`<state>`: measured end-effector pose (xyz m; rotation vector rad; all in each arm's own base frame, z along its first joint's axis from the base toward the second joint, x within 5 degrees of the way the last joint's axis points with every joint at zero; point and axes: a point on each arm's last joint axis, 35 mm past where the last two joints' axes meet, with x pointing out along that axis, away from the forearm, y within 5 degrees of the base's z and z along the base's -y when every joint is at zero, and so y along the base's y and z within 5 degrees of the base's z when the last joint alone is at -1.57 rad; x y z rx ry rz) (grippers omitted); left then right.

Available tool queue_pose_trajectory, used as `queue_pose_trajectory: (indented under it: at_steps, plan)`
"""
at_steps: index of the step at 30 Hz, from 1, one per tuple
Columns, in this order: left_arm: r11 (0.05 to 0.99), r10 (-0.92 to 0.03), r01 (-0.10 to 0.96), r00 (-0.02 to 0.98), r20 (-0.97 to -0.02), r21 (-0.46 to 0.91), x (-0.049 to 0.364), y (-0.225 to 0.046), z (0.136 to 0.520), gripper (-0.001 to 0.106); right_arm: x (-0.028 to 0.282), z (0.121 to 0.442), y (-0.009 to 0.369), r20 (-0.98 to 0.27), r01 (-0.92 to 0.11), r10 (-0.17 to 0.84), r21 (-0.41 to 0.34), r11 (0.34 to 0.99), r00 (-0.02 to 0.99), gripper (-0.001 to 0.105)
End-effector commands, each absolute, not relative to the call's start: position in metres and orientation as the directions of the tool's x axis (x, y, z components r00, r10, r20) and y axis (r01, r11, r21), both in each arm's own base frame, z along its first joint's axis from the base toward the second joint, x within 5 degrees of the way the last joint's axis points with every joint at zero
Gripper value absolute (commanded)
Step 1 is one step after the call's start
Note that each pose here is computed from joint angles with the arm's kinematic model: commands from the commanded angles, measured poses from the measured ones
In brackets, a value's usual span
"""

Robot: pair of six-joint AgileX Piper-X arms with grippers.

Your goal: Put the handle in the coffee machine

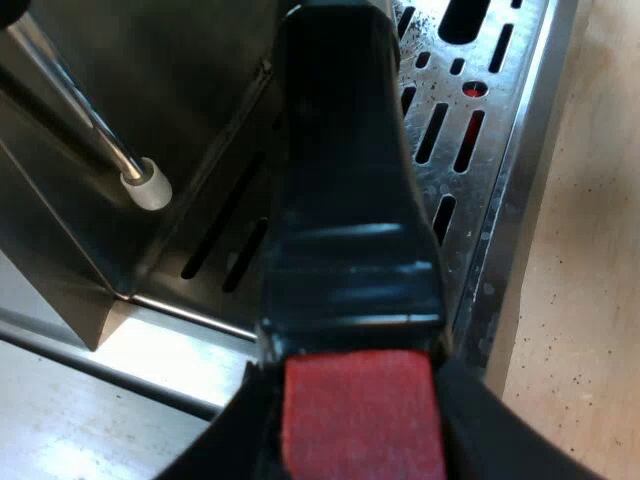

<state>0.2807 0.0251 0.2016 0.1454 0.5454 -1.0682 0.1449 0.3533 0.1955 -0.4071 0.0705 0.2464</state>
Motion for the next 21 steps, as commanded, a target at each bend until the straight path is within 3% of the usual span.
queue_pose_trajectory:
  at_steps: [1, 12, 21]
  plan:
    - [0.446, -0.846, 0.879, 0.352, -0.401, -0.168, 0.284, 0.023, 0.211, 0.000, 0.146, 0.197, 0.353, -0.107, -0.238, 0.212, -0.384, 0.892, 0.971, 0.074]
    - [0.441, -0.864, 0.882, 0.367, -0.345, -0.165, 0.299, 0.025, 0.239, 0.000, 0.146, 0.197, 0.353, -0.107, -0.238, 0.212, -0.384, 0.892, 0.971, 0.074]
    - [0.410, -0.874, 0.894, 0.326, -0.360, -0.184, 0.291, 0.023, 0.235, 0.000, 0.146, 0.197, 0.353, -0.107, -0.238, 0.212, -0.384, 0.892, 0.971, 0.074]
